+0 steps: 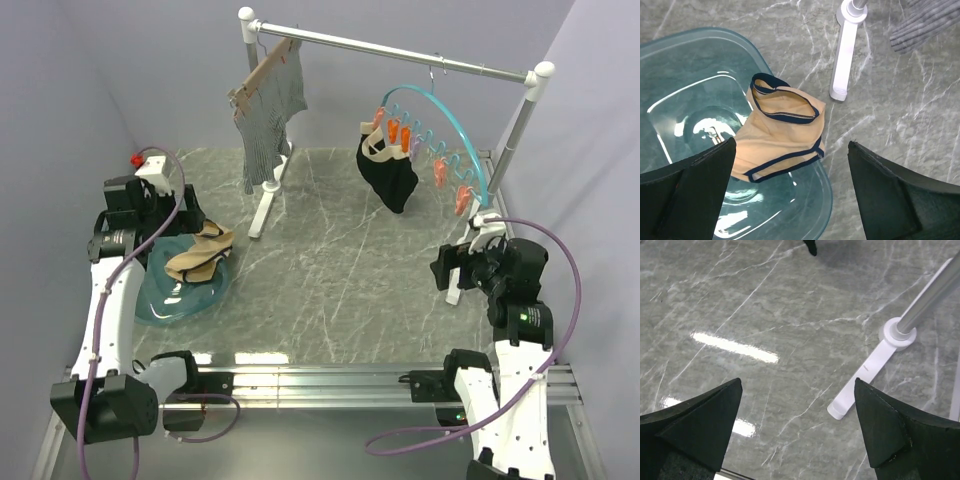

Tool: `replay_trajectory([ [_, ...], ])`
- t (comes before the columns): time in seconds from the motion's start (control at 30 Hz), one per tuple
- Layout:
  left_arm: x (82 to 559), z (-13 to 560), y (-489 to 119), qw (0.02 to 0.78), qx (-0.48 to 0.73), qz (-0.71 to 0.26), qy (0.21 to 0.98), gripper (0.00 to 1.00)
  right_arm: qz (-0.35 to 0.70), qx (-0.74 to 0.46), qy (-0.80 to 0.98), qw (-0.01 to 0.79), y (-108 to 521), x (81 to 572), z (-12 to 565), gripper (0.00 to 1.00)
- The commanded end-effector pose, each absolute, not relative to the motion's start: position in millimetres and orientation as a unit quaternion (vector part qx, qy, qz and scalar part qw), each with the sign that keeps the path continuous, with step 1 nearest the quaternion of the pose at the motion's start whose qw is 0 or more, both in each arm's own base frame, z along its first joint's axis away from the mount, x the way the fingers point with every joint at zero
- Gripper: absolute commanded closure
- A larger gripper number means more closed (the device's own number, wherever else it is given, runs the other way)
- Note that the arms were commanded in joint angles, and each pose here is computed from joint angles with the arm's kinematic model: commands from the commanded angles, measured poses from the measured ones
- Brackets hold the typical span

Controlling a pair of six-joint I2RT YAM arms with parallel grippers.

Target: Clip the underwear to the hanger

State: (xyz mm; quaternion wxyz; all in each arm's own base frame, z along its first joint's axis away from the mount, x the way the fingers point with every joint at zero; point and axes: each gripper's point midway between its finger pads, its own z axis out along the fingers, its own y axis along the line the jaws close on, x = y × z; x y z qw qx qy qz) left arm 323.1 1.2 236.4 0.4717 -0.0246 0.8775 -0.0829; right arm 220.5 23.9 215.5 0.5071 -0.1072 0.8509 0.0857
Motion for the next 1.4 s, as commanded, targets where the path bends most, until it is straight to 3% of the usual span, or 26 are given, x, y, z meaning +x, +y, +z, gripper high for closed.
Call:
replay_trajectory([
  [0.0, 314, 250, 0, 0.487, 0.026, -0.07, 0.87, 0.01, 0.103, -0.131, 0.847, 0.505, 32, 217, 212, 0.0],
  [0.43, 263, 168, 12, 0.336, 0.12, -0.029, 0.934, 0.01, 0.133, -0.173, 0.88, 0.422, 46, 235, 184, 0.0],
  [0.7, 246, 95, 24, 0.224, 0.163, -0.017, 0.961, 0.09, 0.16, -0.208, 0.886, 0.382, 67, 235, 170, 0.0],
  [1.07, 296, 83, 38, 0.255, 0.193, 0.022, 0.947, 0.1, 0.174, -0.223, 0.886, 0.366, 77, 233, 163, 0.0],
  [1.37, 330, 98, 12, 0.28, 0.214, -0.019, 0.936, 0.12, 0.171, -0.225, 0.886, 0.368, 77, 233, 163, 0.0],
])
